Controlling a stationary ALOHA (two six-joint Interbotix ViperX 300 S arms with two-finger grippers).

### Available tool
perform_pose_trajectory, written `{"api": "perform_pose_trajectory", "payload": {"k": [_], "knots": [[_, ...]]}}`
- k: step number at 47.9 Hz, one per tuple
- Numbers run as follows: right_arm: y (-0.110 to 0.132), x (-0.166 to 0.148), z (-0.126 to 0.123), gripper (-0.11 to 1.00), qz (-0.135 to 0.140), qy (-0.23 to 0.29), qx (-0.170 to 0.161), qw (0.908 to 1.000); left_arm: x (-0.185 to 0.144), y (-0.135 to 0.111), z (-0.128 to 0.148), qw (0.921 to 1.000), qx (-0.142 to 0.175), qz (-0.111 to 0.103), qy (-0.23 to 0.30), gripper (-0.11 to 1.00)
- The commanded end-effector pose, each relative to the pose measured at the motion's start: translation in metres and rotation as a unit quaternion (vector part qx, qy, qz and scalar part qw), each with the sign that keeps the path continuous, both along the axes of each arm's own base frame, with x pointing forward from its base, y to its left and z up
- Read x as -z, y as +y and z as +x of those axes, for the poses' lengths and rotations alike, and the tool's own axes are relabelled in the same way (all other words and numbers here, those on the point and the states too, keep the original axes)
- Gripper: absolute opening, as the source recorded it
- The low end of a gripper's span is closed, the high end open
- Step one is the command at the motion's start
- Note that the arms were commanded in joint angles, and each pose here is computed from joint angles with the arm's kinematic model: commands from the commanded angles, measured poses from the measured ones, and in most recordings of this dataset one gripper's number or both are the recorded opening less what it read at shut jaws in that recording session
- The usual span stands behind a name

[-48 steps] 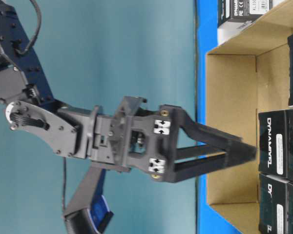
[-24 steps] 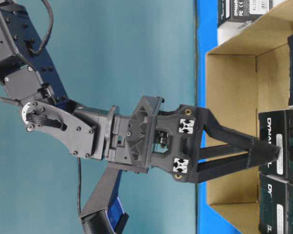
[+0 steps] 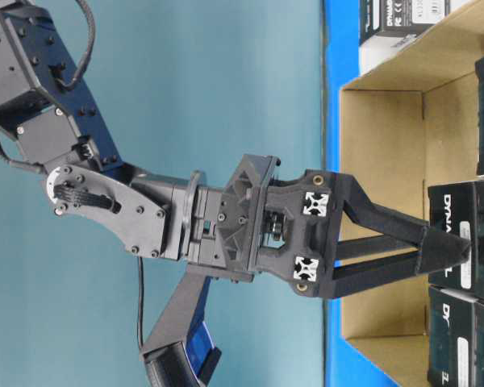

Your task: Pick the box from inside the cardboard box.

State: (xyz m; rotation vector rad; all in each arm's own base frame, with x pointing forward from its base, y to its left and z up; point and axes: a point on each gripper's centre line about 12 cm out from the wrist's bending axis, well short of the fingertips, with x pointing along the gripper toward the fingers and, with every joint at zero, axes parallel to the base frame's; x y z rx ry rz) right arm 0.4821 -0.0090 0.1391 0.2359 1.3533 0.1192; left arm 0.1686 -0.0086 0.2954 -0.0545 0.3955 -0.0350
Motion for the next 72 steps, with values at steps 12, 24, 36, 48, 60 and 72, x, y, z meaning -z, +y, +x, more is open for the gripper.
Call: {"api": "perform_pose_trajectory", "payload": {"k": [12, 24, 36, 48, 60, 72], "knots": [[-0.023, 0.003, -0.002, 0.98, -0.002, 0.003, 0.022, 0.9998, -0.010, 0.000, 0.003, 0.9999, 0.000, 0.000, -0.012, -0.07], [-0.036, 0.002, -0.003, 0.98, -0.003, 0.001, 0.030, 0.9995, -0.010, 0.000, 0.003, 0.9999, 0.000, 0.000, -0.013, -0.07], [-0.053, 0.001, -0.005, 0.98, -0.007, -0.002, 0.032, 0.9995, -0.010, 0.000, 0.003, 0.9999, 0.000, 0.000, -0.013, -0.07], [-0.060, 0.002, -0.006, 0.98, -0.010, -0.005, 0.031, 0.9995, -0.011, 0.000, 0.003, 0.9999, 0.000, -0.001, -0.015, -0.07], [-0.069, 0.003, -0.008, 0.98, -0.022, -0.003, 0.023, 0.9995, -0.011, 0.000, 0.003, 0.9999, -0.001, -0.001, -0.014, -0.07], [-0.071, 0.002, -0.010, 0.98, -0.024, 0.002, 0.018, 0.9996, -0.012, 0.000, 0.003, 0.9999, -0.002, -0.005, -0.015, -0.07]]}}
